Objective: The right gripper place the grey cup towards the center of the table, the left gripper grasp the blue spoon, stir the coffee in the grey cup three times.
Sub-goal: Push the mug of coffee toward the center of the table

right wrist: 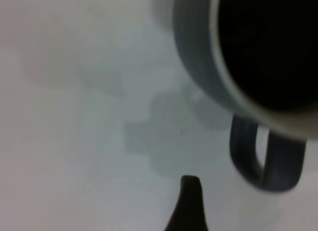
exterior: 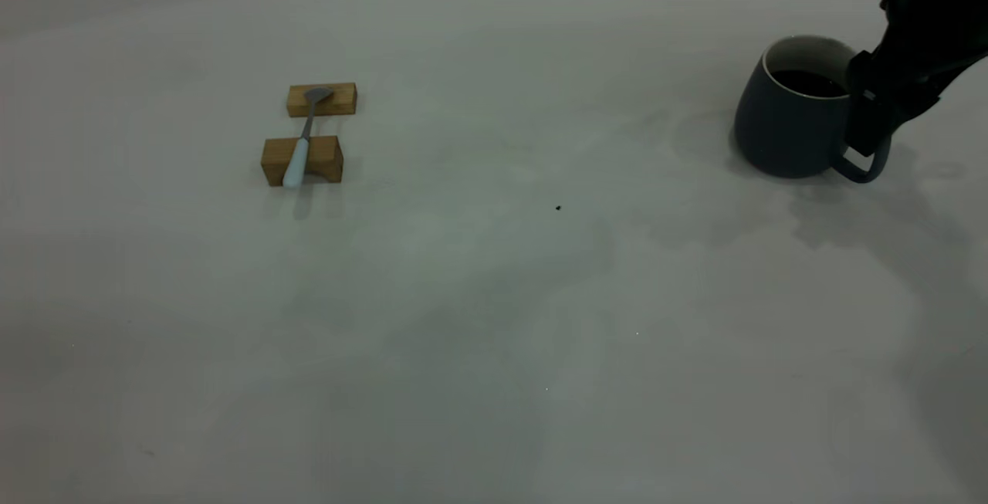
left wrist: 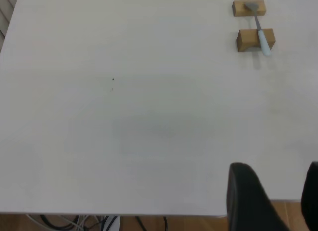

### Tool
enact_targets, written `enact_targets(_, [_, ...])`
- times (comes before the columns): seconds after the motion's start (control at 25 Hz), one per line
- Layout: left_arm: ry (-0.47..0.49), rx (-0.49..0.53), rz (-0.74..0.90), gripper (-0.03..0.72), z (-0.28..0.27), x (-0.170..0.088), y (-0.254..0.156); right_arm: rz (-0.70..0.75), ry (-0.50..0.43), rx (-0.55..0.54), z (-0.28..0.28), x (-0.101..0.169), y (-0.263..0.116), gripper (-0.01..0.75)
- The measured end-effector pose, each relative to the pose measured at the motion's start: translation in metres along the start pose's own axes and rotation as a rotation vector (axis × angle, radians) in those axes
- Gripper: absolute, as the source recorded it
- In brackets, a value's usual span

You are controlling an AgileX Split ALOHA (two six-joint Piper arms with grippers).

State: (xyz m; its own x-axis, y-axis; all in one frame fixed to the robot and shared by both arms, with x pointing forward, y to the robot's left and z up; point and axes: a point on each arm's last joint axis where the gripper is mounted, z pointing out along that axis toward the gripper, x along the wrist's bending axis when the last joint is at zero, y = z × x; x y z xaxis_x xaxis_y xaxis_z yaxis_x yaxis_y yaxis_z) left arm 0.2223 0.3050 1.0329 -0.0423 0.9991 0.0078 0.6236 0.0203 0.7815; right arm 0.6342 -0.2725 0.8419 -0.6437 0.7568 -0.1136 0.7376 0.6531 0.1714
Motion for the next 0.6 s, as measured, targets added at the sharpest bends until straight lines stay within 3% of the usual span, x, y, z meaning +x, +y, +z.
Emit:
enact_targets(0.44, [0.0, 0.0, 0.0, 0.344, 0.0, 0.0, 0.0, 0.076, 0.006, 0.019, 0.029, -0.014, 0.001, 0.706])
enact_targets(0.6, [0.0, 0.0, 0.0, 0.344, 0.0, 0.0, 0.0, 0.086, 0.001, 0.013, 0.03, -0.016, 0.0, 0.58])
